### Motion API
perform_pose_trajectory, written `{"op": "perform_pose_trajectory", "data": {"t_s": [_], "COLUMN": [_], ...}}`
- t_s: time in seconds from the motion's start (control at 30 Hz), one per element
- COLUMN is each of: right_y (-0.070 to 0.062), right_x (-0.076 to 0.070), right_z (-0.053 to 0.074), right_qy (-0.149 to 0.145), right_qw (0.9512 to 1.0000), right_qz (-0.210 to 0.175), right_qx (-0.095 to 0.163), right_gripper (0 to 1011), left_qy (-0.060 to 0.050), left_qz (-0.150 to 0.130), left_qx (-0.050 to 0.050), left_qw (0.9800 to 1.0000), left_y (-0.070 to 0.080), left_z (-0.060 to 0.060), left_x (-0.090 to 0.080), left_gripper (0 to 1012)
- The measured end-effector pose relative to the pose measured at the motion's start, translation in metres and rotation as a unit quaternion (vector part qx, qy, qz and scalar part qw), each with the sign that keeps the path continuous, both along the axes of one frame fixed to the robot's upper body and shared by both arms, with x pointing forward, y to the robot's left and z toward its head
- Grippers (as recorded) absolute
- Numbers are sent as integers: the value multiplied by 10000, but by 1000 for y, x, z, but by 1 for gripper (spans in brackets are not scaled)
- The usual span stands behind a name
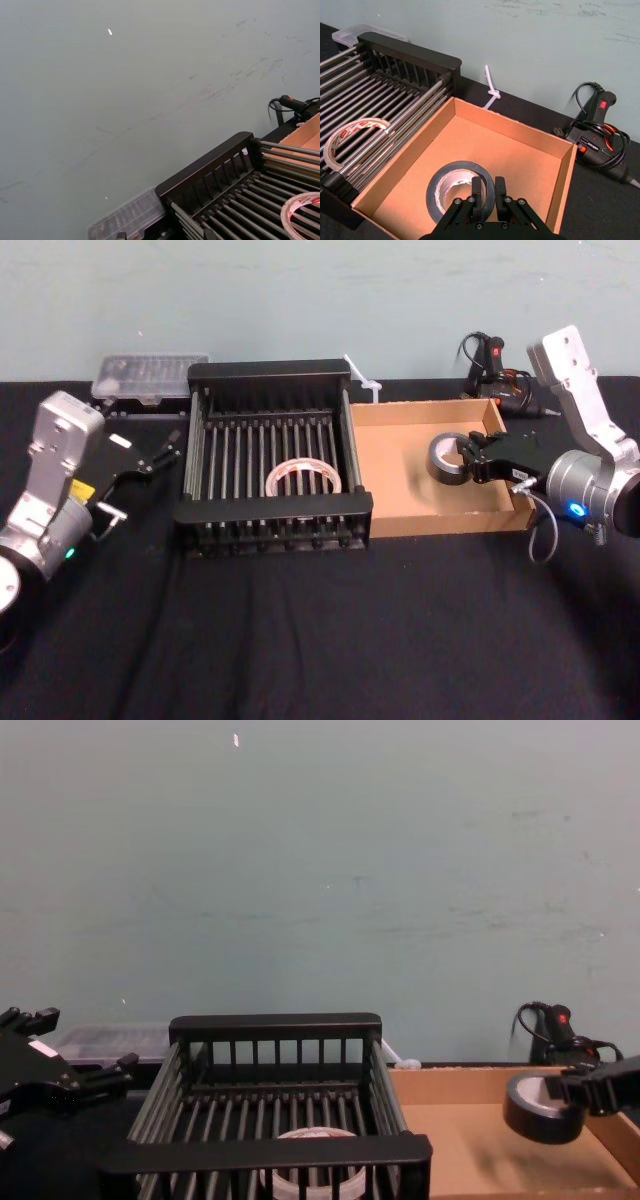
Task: Pick up the white tape and place it into the black box , Pick up the silver tape and place it into the brown box.
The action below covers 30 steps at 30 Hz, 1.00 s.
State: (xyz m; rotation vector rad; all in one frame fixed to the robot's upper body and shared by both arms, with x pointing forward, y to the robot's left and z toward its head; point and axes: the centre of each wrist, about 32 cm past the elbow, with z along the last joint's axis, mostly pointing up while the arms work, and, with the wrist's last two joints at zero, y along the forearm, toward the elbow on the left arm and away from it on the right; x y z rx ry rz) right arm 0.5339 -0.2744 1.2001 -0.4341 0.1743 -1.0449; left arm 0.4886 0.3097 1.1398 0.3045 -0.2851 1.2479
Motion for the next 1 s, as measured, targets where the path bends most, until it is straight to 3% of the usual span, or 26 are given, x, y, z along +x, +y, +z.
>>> {"op": "perform_pose_trajectory", "data": {"t_s": [0.53, 0.8, 1.0], "right_y": [0, 0, 0], "right_x": [-1, -1, -1], "right_z": [0, 0, 0], "right_qy": [-4, -7, -8], "right_qw": [10000, 10000, 10000], "right_qz": [38, 46, 53], "right_qx": [-6, -4, -2], "right_gripper": [159, 357, 568], "left_qy": [0, 0, 0], "left_qz": [0, 0, 0], "left_qx": [0, 0, -1], "left_qw": [10000, 10000, 10000], "left_y": [0, 0, 0], "left_z": [0, 0, 0], "left_x": [0, 0, 0], "left_gripper": [1001, 1001, 1001]}}
